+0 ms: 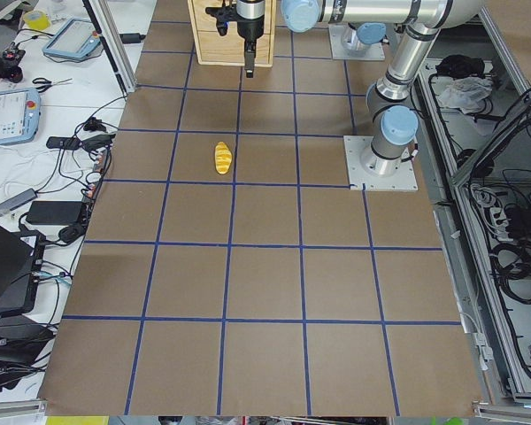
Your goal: Open upper drawer
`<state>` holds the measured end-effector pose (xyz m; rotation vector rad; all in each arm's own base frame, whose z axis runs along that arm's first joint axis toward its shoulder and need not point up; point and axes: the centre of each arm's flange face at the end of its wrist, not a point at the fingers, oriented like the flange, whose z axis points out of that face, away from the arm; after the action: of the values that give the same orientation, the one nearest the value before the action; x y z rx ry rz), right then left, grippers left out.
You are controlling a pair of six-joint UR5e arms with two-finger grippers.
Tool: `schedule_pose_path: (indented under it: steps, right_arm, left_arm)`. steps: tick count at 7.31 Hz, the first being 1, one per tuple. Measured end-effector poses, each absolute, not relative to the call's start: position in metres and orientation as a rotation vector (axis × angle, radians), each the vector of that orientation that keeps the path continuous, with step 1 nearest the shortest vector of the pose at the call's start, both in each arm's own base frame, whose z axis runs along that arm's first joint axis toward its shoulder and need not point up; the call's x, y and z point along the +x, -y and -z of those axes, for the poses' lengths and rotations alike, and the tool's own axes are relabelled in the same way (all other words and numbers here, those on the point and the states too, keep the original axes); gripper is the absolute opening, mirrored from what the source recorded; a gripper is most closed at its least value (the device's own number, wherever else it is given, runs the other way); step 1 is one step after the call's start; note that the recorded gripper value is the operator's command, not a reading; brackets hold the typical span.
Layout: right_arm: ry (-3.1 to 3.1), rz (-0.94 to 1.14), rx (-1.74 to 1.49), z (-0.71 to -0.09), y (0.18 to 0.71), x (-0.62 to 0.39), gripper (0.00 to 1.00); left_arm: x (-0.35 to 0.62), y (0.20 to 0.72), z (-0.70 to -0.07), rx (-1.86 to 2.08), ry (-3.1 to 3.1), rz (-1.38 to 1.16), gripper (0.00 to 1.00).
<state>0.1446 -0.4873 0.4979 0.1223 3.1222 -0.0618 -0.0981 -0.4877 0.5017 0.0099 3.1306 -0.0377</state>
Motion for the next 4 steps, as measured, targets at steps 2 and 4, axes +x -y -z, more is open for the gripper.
schedule_pose_path:
  steps: [2,4]
  right_arm:
    - [-3.122,0.062,0.123,-0.4978,0.4874,0.1445,1.00]
    - [-3.122,0.062,0.122,-0.4978,0.4873,0.1446,1.00]
  left_arm:
    - [-0.0922,0.4877,-0.5005,0.005,-3.078,0.012,1.00]
    - [-0.0953,0.4897,-0.4962,0.002,-3.068,-0.001,1.00]
